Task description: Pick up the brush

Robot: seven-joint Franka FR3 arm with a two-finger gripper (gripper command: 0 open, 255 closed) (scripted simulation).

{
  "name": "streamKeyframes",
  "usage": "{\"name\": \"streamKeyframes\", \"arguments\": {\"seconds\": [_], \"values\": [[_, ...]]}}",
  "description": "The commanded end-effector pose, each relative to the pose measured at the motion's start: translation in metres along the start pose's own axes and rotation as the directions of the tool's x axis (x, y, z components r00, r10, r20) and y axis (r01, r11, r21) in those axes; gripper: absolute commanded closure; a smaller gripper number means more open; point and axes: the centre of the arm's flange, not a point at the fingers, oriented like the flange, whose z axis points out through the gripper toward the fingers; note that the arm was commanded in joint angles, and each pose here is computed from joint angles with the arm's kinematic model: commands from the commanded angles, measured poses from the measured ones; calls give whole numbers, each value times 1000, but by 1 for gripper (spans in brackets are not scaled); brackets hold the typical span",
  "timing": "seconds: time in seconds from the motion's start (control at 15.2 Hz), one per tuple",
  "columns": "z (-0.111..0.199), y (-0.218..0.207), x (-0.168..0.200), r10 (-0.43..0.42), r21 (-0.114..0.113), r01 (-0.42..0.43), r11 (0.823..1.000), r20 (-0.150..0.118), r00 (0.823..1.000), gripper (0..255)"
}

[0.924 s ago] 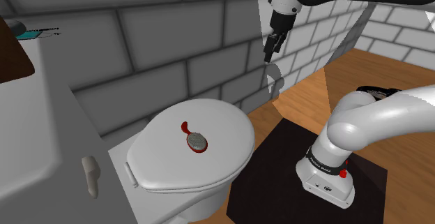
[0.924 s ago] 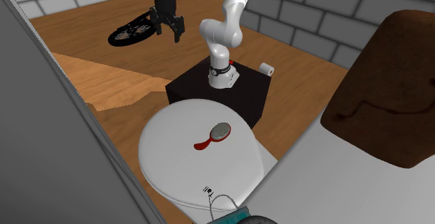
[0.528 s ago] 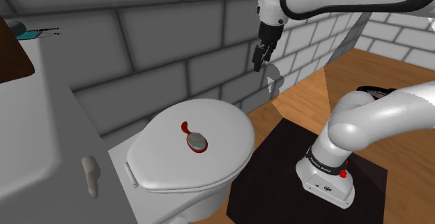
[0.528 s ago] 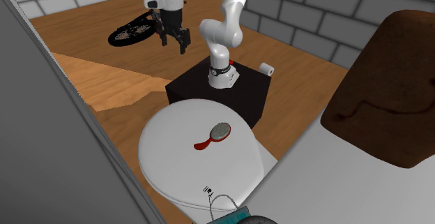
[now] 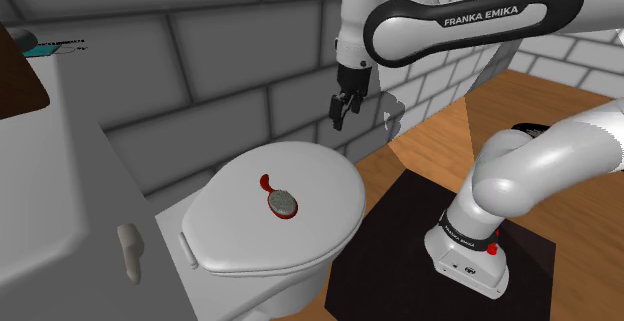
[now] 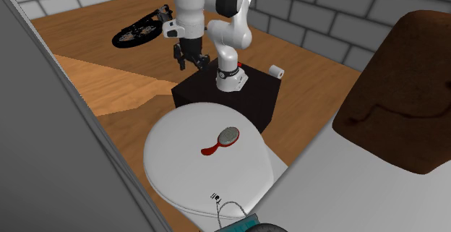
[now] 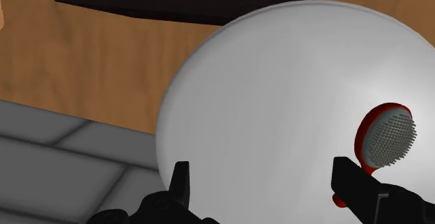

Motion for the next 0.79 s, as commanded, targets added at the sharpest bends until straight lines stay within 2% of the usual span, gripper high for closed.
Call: {"name": "streamKeyframes", "arguments": {"seconds": [0.0, 0.73], "values": [[15, -21, 8, 4, 3, -4, 1000, 4, 1000, 0], [90, -136, 56, 21, 13, -22, 1000, 29, 999, 0]]}}
